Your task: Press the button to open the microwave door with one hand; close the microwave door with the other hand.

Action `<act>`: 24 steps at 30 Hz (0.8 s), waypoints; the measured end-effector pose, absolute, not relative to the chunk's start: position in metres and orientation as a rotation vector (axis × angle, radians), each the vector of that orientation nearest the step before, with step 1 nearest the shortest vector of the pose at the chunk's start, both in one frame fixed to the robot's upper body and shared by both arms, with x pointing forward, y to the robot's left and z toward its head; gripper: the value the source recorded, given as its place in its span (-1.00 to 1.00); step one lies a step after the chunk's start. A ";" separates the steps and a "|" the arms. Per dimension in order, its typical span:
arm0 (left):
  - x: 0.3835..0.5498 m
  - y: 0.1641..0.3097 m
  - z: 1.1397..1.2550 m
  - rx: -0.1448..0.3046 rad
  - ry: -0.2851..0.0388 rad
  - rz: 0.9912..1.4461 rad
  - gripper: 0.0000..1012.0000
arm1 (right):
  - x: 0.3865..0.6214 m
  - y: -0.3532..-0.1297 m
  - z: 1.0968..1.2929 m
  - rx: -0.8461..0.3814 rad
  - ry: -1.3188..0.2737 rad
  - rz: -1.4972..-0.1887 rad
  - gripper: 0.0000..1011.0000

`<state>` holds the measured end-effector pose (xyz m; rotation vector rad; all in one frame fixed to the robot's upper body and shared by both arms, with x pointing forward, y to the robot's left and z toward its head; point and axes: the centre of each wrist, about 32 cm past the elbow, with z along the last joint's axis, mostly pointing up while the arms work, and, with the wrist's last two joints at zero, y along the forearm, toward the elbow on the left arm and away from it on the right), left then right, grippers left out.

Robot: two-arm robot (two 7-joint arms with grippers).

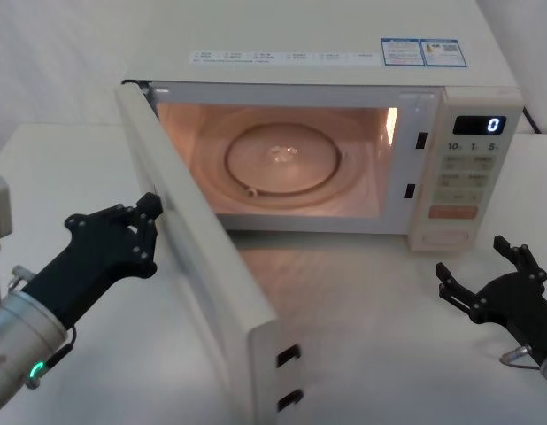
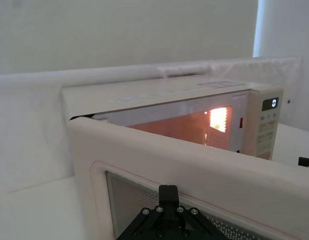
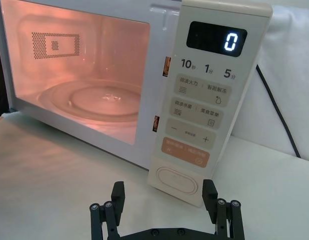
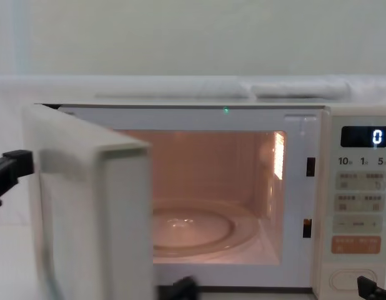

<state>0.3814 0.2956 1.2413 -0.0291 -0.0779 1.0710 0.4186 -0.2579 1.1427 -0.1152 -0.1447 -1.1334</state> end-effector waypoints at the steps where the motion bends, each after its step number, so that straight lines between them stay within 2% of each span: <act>1: 0.384 0.294 1.242 -0.029 -0.081 1.063 -1.00 | 0.419 -0.258 1.143 -0.115 -0.145 -1.133 0.98; 9: 0.407 0.278 1.246 -0.021 -0.105 1.006 -1.00 | 0.419 -0.258 1.143 -0.115 -0.145 -1.134 0.98; 20: 0.432 0.250 1.248 -0.023 -0.109 0.939 -1.00 | 0.419 -0.258 1.143 -0.115 -0.145 -1.134 0.98; 24: 0.439 0.240 1.248 -0.020 -0.115 0.934 -1.00 | 0.419 -0.258 1.143 -0.115 -0.145 -1.133 0.98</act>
